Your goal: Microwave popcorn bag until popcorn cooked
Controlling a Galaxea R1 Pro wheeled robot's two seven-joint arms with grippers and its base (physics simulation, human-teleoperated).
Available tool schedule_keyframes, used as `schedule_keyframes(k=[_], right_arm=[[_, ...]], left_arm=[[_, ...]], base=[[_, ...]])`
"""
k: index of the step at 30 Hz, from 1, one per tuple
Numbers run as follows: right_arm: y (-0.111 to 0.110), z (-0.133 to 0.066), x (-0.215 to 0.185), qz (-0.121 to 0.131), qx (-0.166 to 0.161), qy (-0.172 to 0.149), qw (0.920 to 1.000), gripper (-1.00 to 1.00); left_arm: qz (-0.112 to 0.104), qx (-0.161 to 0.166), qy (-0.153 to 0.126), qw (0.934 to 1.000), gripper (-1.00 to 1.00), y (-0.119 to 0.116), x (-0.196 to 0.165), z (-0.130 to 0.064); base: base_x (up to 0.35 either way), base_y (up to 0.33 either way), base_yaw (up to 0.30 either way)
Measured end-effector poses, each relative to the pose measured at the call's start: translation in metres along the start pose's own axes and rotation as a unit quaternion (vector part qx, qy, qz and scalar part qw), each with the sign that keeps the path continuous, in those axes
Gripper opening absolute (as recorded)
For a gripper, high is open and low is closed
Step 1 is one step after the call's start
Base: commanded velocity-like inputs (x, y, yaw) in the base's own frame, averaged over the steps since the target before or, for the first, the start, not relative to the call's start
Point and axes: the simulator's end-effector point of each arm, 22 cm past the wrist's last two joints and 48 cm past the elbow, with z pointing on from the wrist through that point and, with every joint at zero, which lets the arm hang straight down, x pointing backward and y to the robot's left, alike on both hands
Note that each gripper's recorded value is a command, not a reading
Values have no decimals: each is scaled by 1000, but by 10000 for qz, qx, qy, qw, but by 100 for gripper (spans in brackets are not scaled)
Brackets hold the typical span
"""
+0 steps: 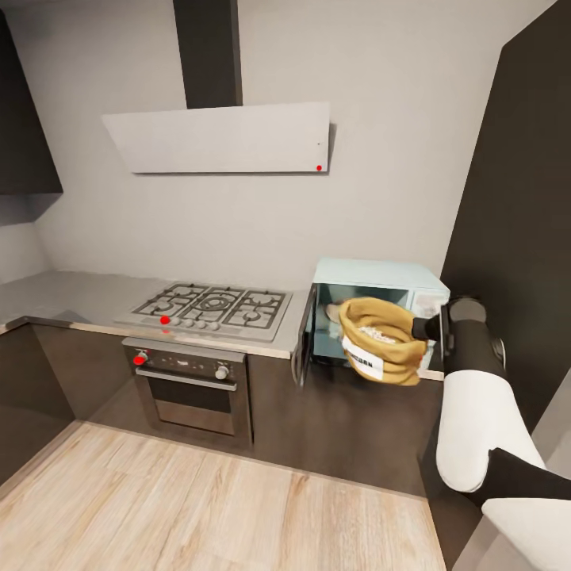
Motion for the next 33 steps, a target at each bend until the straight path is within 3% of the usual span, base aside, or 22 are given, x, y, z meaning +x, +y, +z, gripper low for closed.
schedule_keyframes(k=[3, 6, 9, 13, 22, 27, 33], right_arm=[[-20, 1, 4, 73, 410, 35, 9991, -100], [0, 3, 15, 174, 457, 155, 9987, -100], [14, 0, 26, 208, 765, 266, 9965, -100], [19, 3, 37, 543, 673, 386, 9955, -100], [16, 1, 32, 722, 623, 312, 9950, -100], [-3, -14, 11, 888, 754, -19, 9932, -100], [-4, -17, 8, 884, 793, -68, 9929, -100]], left_arm=[[1, 0, 0, 10000, 100, 0, 0, 0], [2, 0, 0, 10000, 100, 0, 0, 0], [3, 0, 0, 10000, 100, 0, 0, 0], [2, 0, -1, 10000, 100, 0, 0, 0], [-4, -1, -7, 10000, 100, 0, 0, 0], [-5, -1, -14, 10000, 100, 0, -1, 0], [-5, -1, -15, 10000, 100, 0, -1, 0]], base=[[0, 0, 0], [0, 0, 0], [0, 0, 0], [0, 0, 0], [0, 0, 0], [0, 0, 0], [0, 0, 0]])
